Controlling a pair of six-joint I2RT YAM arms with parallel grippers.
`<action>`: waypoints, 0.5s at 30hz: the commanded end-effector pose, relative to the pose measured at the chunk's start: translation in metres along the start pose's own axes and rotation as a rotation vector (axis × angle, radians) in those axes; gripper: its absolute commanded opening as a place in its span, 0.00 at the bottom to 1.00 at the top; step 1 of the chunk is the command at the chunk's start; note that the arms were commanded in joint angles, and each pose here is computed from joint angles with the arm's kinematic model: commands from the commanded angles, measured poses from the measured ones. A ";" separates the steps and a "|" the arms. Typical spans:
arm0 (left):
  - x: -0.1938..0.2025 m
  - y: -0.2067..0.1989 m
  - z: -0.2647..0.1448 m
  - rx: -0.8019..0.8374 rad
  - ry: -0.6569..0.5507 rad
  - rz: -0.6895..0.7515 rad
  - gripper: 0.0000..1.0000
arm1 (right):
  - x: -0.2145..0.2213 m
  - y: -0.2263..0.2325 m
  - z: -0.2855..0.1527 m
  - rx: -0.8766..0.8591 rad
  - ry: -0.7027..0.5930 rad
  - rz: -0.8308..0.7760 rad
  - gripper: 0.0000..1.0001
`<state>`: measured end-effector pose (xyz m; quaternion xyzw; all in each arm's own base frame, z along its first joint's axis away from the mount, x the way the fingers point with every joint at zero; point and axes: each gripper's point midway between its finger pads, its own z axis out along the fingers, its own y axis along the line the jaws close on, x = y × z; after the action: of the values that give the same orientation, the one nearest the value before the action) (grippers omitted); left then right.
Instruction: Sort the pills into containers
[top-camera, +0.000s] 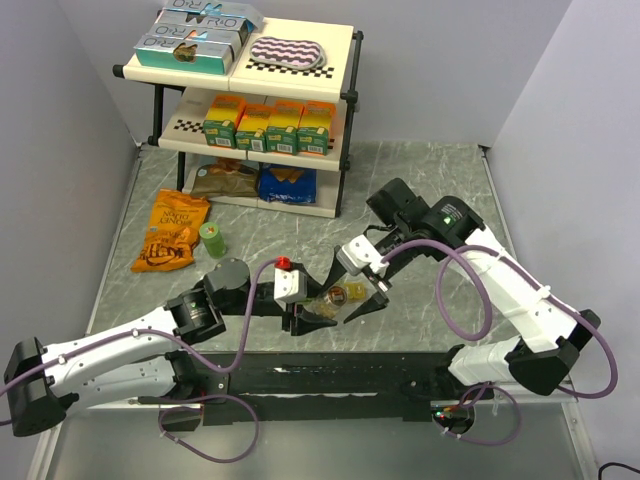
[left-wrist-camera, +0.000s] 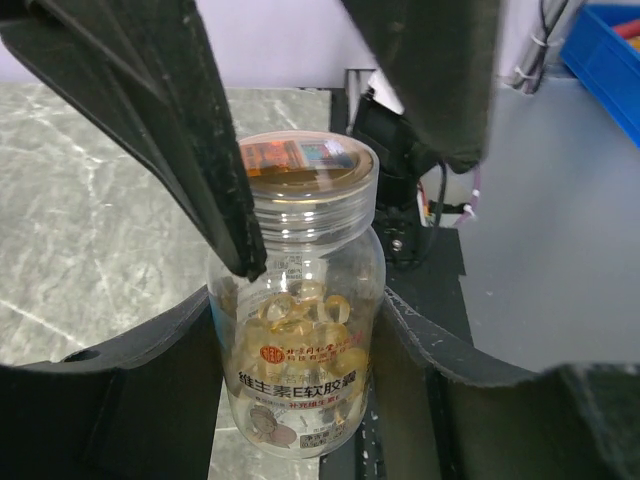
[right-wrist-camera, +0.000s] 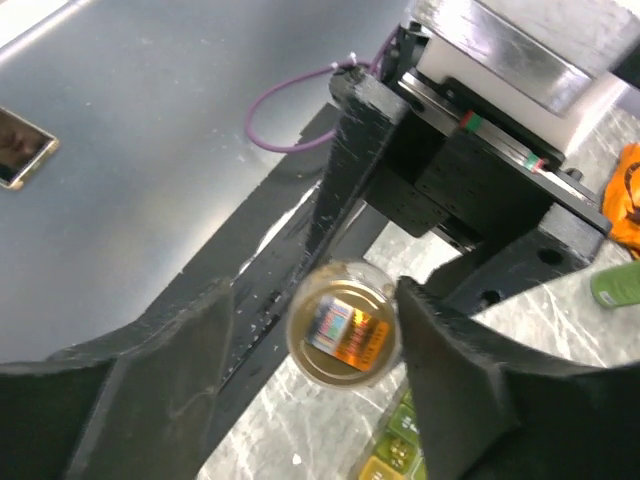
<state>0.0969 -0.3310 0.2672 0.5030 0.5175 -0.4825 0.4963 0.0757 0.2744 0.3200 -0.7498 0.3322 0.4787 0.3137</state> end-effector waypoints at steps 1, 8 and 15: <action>-0.033 -0.002 0.000 0.023 -0.080 0.069 0.01 | -0.002 0.005 -0.001 0.003 0.016 0.002 0.63; -0.041 -0.002 -0.008 -0.005 -0.125 0.078 0.01 | 0.004 -0.017 -0.004 0.120 0.054 0.036 0.28; -0.077 0.053 -0.031 -0.369 -0.319 0.068 0.01 | 0.027 -0.073 -0.017 0.416 0.070 0.353 0.18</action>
<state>0.1112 -0.3198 0.2687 0.4710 0.5347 -0.4555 0.5337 0.1066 0.2889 0.3183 -0.7102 0.4264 0.4417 0.3446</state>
